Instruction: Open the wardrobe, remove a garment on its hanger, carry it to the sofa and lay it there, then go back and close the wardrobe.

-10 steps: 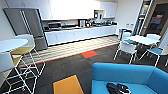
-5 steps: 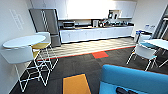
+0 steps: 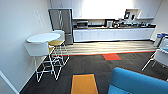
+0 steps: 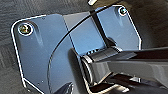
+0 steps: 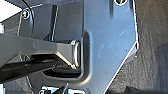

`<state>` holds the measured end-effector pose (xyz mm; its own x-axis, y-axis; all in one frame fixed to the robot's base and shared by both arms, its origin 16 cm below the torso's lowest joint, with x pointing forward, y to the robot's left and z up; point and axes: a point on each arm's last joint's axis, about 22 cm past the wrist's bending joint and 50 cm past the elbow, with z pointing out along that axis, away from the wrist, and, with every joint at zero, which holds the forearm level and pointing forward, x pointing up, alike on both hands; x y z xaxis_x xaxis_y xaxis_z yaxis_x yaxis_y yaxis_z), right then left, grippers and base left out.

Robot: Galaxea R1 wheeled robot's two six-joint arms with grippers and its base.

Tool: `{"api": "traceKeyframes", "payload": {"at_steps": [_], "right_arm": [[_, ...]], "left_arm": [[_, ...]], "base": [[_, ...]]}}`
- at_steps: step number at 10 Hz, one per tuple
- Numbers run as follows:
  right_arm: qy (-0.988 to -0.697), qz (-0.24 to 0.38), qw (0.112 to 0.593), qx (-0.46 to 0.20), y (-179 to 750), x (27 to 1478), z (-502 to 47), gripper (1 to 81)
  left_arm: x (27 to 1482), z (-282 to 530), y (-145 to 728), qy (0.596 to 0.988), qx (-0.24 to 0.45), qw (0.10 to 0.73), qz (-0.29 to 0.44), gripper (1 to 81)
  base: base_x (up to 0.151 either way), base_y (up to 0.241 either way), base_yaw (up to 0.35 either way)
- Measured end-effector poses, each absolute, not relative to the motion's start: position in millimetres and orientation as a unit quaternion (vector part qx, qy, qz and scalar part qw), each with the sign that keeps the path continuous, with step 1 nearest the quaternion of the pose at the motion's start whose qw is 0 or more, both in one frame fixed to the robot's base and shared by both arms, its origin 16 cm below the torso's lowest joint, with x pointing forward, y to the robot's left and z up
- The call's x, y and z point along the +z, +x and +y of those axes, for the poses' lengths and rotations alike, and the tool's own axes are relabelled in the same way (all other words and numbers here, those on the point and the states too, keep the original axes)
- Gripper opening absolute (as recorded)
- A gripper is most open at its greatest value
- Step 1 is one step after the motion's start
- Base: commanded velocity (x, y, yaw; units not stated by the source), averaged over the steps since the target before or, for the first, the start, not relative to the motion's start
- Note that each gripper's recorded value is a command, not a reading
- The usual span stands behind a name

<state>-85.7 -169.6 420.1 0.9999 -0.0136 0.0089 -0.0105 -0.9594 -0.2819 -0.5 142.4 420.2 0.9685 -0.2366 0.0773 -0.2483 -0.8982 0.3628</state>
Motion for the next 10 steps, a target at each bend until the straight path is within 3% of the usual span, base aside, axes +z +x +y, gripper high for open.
{"api": "traceKeyframes", "payload": {"at_steps": [10], "right_arm": [[-0.990, 0.006, 0.142, -0.007, -83.4, 419.9, -169.6, 81.1]], "left_arm": [[419.9, 143.6, -1.8, 0.974, 0.015, 0.187, -0.126, 81.1]], "base": [[0.000, 0.000, 0.355]]}}
